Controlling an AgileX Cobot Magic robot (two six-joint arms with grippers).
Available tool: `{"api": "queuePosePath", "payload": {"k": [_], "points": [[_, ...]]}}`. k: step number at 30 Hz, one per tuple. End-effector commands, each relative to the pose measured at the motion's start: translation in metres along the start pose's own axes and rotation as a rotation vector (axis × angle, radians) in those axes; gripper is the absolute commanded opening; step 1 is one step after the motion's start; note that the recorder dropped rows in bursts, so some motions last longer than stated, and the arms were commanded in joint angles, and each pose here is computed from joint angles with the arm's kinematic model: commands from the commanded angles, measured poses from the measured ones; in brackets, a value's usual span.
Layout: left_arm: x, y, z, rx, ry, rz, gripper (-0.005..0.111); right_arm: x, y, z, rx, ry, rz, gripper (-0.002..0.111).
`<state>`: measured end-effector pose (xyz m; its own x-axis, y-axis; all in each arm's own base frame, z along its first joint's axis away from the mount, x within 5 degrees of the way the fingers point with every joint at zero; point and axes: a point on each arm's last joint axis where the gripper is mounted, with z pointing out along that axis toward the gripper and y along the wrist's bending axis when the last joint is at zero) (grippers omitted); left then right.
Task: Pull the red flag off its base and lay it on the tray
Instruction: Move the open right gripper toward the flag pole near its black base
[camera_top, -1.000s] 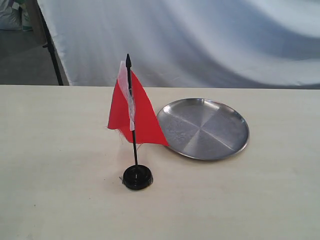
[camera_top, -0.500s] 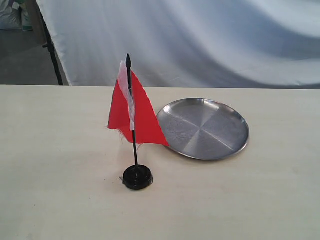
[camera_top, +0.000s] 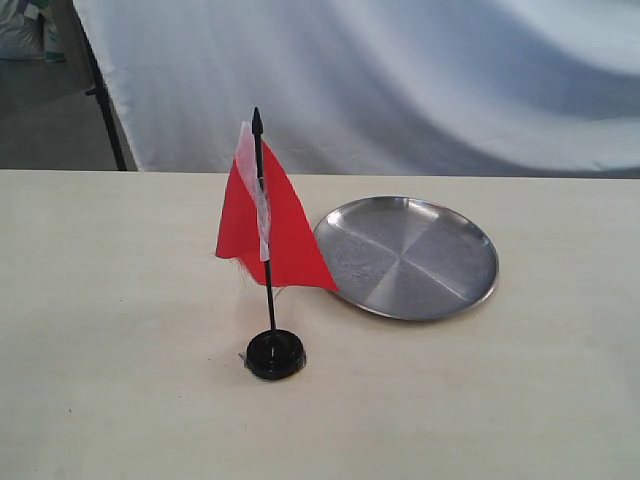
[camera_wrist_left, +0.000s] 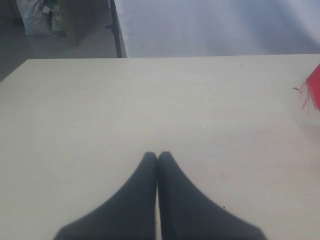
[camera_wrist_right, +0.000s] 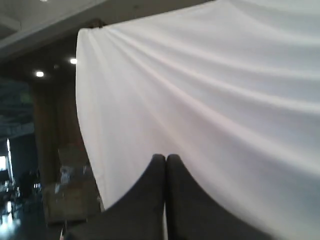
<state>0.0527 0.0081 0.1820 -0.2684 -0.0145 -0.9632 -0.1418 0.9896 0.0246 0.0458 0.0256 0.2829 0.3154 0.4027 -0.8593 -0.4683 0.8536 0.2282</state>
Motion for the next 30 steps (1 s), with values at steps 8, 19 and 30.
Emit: {"api": "queuePosePath", "payload": {"k": [8,19,30], "points": [[0.0,0.0,0.0,-0.002,-0.008,-0.004,0.0,0.042,-0.004,0.058,-0.147,0.447,-0.014,0.0],[0.0,0.0,0.0,-0.002,-0.008,-0.004,0.0,0.1,-0.022,0.11,-0.306,0.792,-0.02,0.0],[0.0,0.0,0.0,-0.002,-0.008,-0.004,0.0,0.14,-0.001,0.142,-0.533,0.778,-0.177,0.0]]}}
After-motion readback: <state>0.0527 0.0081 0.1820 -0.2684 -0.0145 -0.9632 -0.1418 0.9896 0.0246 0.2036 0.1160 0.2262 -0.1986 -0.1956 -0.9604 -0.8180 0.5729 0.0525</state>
